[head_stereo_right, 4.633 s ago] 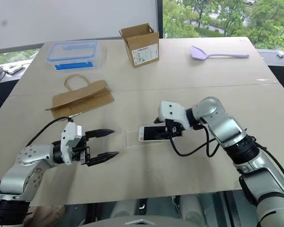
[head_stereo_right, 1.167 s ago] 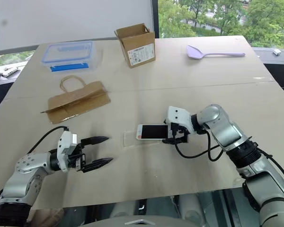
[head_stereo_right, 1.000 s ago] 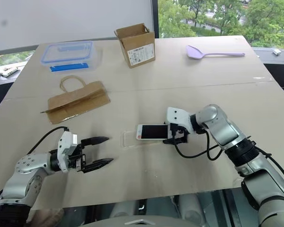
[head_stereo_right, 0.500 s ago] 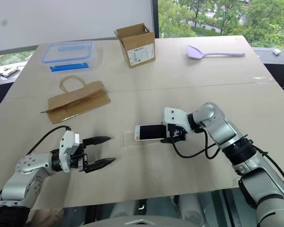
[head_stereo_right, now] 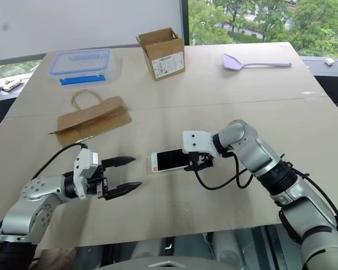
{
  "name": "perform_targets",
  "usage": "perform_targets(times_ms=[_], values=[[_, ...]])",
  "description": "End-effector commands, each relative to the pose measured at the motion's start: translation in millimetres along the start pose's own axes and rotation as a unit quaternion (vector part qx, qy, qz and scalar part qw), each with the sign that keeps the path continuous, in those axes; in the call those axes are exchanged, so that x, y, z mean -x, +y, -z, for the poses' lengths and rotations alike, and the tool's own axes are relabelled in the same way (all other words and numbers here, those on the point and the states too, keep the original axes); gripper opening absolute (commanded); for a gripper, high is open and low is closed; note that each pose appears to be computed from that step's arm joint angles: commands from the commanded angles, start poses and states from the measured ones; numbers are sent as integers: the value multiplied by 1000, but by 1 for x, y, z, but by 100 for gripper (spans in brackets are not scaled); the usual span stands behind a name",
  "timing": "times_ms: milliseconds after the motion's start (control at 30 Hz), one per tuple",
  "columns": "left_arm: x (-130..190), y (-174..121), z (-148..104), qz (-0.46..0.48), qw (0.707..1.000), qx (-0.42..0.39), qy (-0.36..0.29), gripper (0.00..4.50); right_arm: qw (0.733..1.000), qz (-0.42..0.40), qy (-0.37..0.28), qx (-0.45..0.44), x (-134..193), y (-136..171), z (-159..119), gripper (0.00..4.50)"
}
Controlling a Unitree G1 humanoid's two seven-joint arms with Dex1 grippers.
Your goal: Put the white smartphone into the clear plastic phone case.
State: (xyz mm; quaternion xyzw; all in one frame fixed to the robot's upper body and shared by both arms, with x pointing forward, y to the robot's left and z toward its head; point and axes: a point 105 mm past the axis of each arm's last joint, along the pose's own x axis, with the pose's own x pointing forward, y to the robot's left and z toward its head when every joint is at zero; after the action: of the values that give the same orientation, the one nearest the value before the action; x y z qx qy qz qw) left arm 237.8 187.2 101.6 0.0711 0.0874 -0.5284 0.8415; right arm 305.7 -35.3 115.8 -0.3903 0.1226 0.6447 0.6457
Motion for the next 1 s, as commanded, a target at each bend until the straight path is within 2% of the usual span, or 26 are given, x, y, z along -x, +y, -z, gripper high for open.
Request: perform_targets(times_ms=[33, 500, 567, 600, 633, 1000], values=[[-3, -3, -13, 5, 1000, -18, -8, 450, 999, 20, 5, 27, 3, -6, -9, 301], [-9, -4, -32, 4, 1000, -17, -7, 450, 999, 8, 20, 30, -4, 0, -6, 301], [-9, -4, -32, 2, 1000, -14, -5, 450, 999, 8, 22, 32, -4, -1, -4, 414], [-9, -3, -31, 0, 1000, -13, -4, 450, 999, 12, 24, 33, -4, -1, -3, 420], [-9, -3, -30, -2, 1000, -11, -2, 450, 999, 19, 24, 33, -4, -3, -3, 445], [11, 0, -3, -21, 999, 15, 32, 450, 999, 46, -3, 25, 13, -7, -14, 445]])
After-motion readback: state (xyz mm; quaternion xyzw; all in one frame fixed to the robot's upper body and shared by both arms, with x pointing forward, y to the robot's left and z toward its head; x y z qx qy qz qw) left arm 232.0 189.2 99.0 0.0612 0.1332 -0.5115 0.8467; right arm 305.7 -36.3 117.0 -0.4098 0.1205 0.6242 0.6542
